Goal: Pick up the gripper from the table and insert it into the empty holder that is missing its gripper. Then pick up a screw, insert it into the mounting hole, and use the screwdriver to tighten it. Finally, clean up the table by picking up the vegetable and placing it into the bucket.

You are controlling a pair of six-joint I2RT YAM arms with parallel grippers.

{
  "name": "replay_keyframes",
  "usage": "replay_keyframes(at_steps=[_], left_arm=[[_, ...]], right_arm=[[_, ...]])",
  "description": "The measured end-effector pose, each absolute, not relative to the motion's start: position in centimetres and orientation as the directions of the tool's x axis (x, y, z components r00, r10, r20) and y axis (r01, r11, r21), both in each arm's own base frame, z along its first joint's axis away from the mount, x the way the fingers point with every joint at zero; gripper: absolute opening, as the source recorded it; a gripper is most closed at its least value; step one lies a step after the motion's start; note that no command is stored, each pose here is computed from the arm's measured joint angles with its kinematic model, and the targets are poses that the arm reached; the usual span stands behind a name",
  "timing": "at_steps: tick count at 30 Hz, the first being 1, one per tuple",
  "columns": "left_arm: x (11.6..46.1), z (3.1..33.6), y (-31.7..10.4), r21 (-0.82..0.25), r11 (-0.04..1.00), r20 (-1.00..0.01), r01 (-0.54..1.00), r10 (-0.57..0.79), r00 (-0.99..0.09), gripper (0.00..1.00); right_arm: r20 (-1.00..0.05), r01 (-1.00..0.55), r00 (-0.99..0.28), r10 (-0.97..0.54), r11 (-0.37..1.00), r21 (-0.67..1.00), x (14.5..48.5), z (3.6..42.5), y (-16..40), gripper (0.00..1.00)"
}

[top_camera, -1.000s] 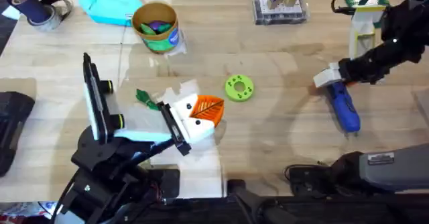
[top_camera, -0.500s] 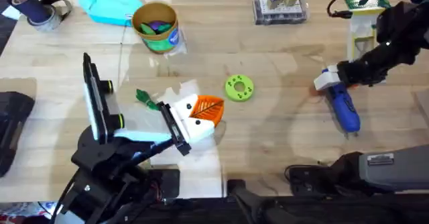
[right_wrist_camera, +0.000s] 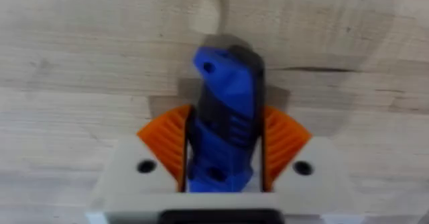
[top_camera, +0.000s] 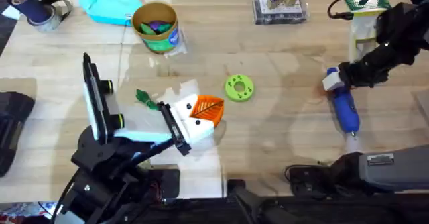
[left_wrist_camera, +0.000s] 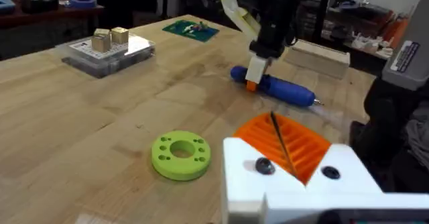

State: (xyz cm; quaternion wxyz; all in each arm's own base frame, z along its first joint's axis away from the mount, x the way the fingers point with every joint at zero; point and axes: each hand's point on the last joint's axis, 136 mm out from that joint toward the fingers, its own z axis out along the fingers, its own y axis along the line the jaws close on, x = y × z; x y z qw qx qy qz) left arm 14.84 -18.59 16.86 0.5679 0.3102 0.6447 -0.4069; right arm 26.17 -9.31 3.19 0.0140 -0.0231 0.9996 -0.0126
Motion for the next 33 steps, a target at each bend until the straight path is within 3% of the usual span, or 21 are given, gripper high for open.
replay_keyframes(at_steps=[3, 5, 14, 20, 23, 26, 30, 33], left_arm=[[14.8, 16.9, -18.6, -0.172, 0.476, -0.985, 0.862, -0.062, -0.163, 0.014], [14.8, 16.9, -18.6, -0.172, 0.476, -0.985, 0.862, -0.062, -0.163, 0.014], [14.8, 16.9, -18.6, -0.172, 0.476, -0.985, 0.862, -0.062, -0.163, 0.014], [14.8, 16.9, -18.6, -0.172, 0.476, -0.985, 0.862, -0.062, -0.163, 0.014], [14.8, 16.9, -18.6, -0.172, 0.476, -0.985, 0.862, -0.062, -0.163, 0.014], [14.8, 16.9, -18.6, -0.172, 0.476, -0.985, 0.862, -0.062, -0.163, 0.014], [14.8, 16.9, -18.6, -0.172, 0.476, -0.985, 0.862, -0.062, -0.163, 0.014], [14.8, 16.9, -18.6, -0.172, 0.476, -0.985, 0.862, -0.062, -0.163, 0.014]], right_arm=[[-0.032, -0.035, -0.999, -0.036, 0.999, -0.037, 26.2, 3.1, -9.6, 0.154], [-0.027, -0.032, -0.999, -0.033, 0.999, -0.034, 26.1, 3.0, -9.6, 0.030], [-0.051, -0.029, -0.998, -0.031, 0.999, -0.026, 25.8, 3.9, -9.2, 0.025], [-0.161, -0.002, -0.987, -0.009, 0.999, -0.044, 26.5, 6.7, -9.1, 0.025], [-0.274, 0.007, -0.962, -0.003, 0.999, -0.036, 27.6, 9.0, -8.7, 0.025], [-0.452, 0.014, -0.892, 0.003, 1.000, -0.021, 29.4, 12.8, -8.0, 0.025], [-0.700, -0.010, -0.714, -0.012, 1.000, -0.006, 31.7, 19.6, -6.7, 0.025], [-0.819, -0.082, -0.572, -0.051, 0.997, -0.006, 32.1, 24.3, -4.5, 0.025]])
